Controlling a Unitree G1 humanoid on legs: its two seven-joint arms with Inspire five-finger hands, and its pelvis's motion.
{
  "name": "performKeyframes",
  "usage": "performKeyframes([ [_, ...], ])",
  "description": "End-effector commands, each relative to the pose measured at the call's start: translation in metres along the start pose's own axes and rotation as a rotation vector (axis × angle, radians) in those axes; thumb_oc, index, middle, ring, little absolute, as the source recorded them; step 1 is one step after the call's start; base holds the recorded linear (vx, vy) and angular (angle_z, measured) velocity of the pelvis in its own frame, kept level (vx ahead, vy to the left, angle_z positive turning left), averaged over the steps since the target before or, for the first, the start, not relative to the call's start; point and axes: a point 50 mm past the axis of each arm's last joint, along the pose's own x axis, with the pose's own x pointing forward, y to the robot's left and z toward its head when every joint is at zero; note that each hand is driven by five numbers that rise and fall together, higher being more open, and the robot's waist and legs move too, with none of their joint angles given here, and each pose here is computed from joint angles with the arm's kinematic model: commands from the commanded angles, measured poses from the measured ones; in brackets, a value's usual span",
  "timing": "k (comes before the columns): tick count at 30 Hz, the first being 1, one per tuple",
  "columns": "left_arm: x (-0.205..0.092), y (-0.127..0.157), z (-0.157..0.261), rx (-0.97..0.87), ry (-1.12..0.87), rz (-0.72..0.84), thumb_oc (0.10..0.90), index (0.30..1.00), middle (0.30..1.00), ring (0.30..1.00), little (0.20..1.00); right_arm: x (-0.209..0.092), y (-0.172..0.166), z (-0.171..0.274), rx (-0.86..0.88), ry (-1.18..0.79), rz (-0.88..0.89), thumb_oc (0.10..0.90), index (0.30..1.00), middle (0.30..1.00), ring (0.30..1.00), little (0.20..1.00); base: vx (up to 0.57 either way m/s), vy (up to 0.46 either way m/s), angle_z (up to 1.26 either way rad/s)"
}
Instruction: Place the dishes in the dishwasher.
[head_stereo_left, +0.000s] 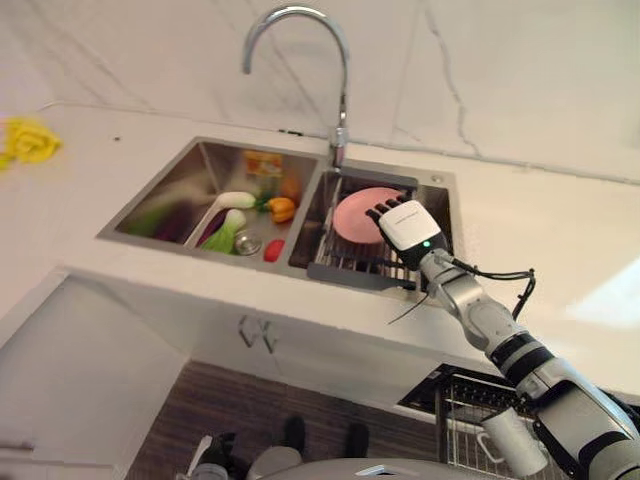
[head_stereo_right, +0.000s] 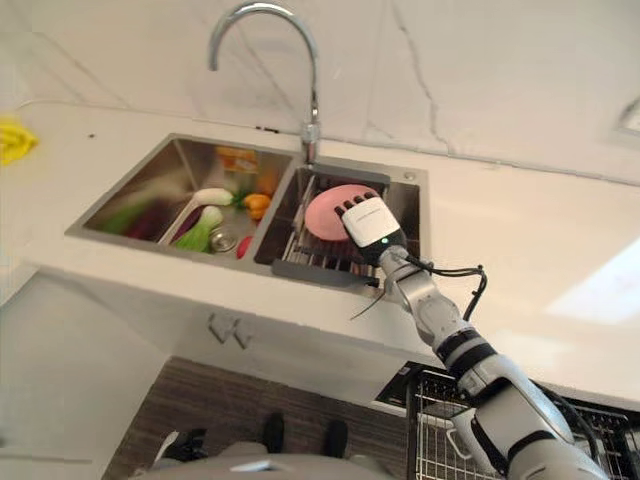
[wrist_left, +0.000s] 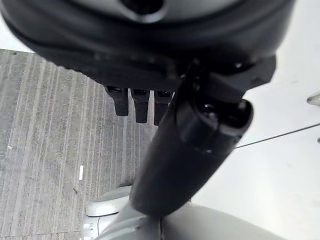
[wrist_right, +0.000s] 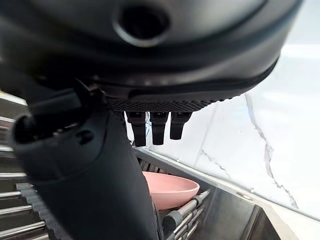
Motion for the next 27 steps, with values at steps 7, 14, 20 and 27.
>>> performKeyframes([
  [7, -0.001, -0.011, 0.010, 0.046, -0.053, -0.006, 0.800, 0.900, 0.900, 0.900, 0.900, 0.045, -0.058, -0.028, -0.105, 0.113, -0.263, 0.400, 0.300, 0.300, 0.300, 0.300, 0.03, 0.000, 0.21],
  [14, -0.001, -0.012, 0.011, 0.057, -0.058, -0.006, 0.800, 0.900, 0.900, 0.900, 0.900, 0.056, -0.061, -0.045, -0.184, 0.158, -0.211, 0.400, 0.300, 0.300, 0.300, 0.300, 0.01, 0.003, -0.02],
  [20, 0.000, -0.010, 0.015, 0.053, -0.064, 0.001, 0.800, 0.900, 0.900, 0.900, 0.900, 0.050, -0.082, -0.055, -0.153, 0.175, -0.339, 0.400, 0.300, 0.300, 0.300, 0.300, -0.01, 0.005, 0.00],
  [27, 0.002, -0.002, 0.020, 0.035, -0.067, 0.035, 0.800, 0.900, 0.900, 0.900, 0.900, 0.004, -0.143, -0.062, 0.020, 0.169, -0.789, 0.400, 0.300, 0.300, 0.300, 0.300, -0.01, 0.010, 0.00],
])
